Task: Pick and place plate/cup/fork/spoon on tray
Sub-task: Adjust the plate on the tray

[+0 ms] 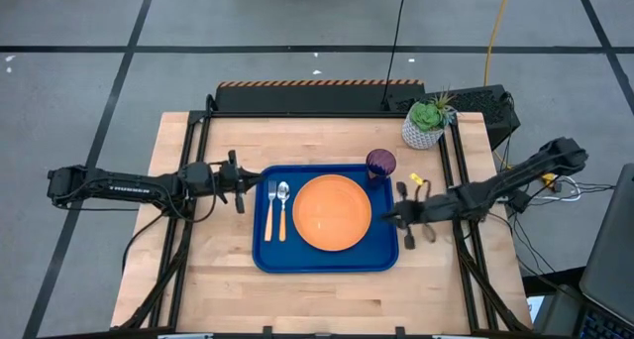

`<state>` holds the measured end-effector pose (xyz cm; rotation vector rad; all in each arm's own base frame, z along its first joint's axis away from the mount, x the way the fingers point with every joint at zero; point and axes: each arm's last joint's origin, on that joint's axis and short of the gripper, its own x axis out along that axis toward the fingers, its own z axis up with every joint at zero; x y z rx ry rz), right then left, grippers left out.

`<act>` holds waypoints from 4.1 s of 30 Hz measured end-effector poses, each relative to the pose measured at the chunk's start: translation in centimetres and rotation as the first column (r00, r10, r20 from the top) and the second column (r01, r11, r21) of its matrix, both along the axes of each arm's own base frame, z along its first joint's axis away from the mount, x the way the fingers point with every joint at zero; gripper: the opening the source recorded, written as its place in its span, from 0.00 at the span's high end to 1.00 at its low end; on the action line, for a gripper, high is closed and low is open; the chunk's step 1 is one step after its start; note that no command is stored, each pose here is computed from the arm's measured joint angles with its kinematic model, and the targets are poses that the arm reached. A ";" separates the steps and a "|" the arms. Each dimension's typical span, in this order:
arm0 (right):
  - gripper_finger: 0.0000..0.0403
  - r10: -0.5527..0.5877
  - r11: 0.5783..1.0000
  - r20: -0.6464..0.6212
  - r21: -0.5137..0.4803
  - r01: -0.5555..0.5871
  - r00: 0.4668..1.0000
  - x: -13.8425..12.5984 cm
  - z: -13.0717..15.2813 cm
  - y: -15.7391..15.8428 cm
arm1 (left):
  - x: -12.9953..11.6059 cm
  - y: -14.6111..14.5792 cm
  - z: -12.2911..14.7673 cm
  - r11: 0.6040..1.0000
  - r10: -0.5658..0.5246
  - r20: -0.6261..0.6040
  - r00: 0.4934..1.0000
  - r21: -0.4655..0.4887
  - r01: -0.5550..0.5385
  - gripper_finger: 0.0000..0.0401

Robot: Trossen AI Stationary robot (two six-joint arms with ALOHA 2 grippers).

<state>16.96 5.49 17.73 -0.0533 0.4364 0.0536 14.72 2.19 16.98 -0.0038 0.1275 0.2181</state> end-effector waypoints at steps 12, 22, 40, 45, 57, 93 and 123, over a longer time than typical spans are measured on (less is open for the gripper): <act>1.00 0.072 0.980 -0.406 -0.139 -0.140 0.911 7.3 1.8 1.8 | -0.1 0.0 -0.4 1.000 -0.007 -0.040 0.999 -0.023 0.007 0.99; 0.88 0.187 0.973 -0.452 -0.034 -0.227 0.872 9.5 5.2 3.1 | -0.1 -0.1 -0.5 1.000 -0.011 -0.049 0.999 -0.021 0.010 0.99; 0.64 0.123 0.971 -0.626 -0.083 -0.223 0.770 12.3 1.6 5.1 | -0.2 -0.1 -1.1 0.999 -0.025 -0.107 0.994 -0.051 0.019 0.99; 0.64 0.120 0.972 -0.674 -0.070 -0.225 0.729 12.6 0.0 5.3 | -0.2 -0.1 -1.1 0.999 -0.025 -0.108 0.994 -0.050 0.019 0.99; 0.64 0.104 0.974 -0.700 -0.073 -0.215 0.706 12.8 -1.0 5.3 | -0.2 -0.1 -1.1 0.999 -0.025 -0.108 0.994 -0.051 0.019 0.99; 0.64 0.185 0.963 -0.531 -0.072 -0.261 0.827 13.5 0.8 7.1 | -0.2 -0.1 -1.2 0.998 -0.035 -0.120 0.992 -0.052 0.029 0.99; 0.64 -0.403 0.912 -0.526 -0.294 0.285 0.749 4.8 3.3 1.4 | -0.2 -0.1 -1.3 0.998 -0.030 -0.129 0.991 -0.067 0.022 0.99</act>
